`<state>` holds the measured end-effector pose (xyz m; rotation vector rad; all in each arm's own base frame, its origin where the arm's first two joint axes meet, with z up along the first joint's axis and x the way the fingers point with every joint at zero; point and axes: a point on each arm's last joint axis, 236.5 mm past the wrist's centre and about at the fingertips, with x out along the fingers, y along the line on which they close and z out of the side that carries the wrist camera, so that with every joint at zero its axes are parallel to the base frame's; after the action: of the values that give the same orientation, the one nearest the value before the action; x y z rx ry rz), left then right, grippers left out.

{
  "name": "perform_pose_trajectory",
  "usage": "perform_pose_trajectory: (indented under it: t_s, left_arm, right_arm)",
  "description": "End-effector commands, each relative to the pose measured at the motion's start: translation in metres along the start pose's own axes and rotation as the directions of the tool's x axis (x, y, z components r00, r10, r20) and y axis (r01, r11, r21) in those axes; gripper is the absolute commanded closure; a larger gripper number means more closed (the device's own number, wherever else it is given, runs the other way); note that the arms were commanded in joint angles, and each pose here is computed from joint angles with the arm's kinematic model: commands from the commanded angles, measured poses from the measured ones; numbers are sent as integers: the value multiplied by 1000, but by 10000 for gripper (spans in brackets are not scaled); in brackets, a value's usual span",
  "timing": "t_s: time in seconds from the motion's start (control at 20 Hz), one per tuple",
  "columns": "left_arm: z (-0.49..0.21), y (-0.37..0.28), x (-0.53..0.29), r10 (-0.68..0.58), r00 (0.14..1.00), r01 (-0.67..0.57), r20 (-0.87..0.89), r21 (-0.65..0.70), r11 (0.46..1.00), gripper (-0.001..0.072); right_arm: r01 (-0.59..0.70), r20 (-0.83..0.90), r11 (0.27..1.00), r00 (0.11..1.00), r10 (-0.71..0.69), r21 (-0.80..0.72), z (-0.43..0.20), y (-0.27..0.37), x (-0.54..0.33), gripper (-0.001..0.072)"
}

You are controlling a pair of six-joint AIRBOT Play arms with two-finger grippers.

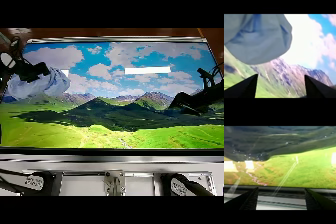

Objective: Fold the shirts.

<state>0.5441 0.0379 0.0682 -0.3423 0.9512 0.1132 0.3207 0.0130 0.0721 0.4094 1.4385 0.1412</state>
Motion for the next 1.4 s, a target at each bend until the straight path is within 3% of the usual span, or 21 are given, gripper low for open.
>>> perform_pose_trajectory:
  t_s: [0.0, 0.25, 0.5, 1.0, 1.1, 1.15, 1.25, 1.35]
  left_arm:
    - [32, 76, 32, 72, 997, -70, 6, -167, 984, 35]
    - [6, 113, 75, 130, 988, -140, -85, -125, 982, 35]
    - [-2, 170, 85, 339, 935, -340, -99, 12, 940, 35]
    - [-41, 173, 149, 320, 930, -324, -180, 6, 946, 49]
    - [-39, 173, 150, 319, 932, -328, -171, -28, 944, 407]
    - [-38, 173, 149, 319, 932, -328, -170, -29, 944, 518]
    - [-30, 166, 141, 308, 938, -319, -161, -50, 946, 671]
    - [-8, 147, 120, 289, 952, -294, -104, -33, 955, 672]
  right_arm:
    - [-45, 31, 999, 998, 46, -16, 7, 11, 0, 20]
    - [-49, 170, 999, 984, 52, -23, 40, 13, -4, 20]
    - [-73, 212, 997, 974, 77, -24, 50, 18, -6, 20]
    - [-68, 261, 997, 962, 77, -42, 62, 18, -9, 20]
    - [-75, 258, 996, 963, 83, -39, 61, 20, -9, 20]
    - [-80, 257, 996, 962, 87, -39, 61, 21, -9, 20]
    - [-82, 257, 996, 962, 89, -40, 61, 21, -9, 20]
    - [-82, 253, 996, 963, 89, -40, 60, 21, -9, 20]
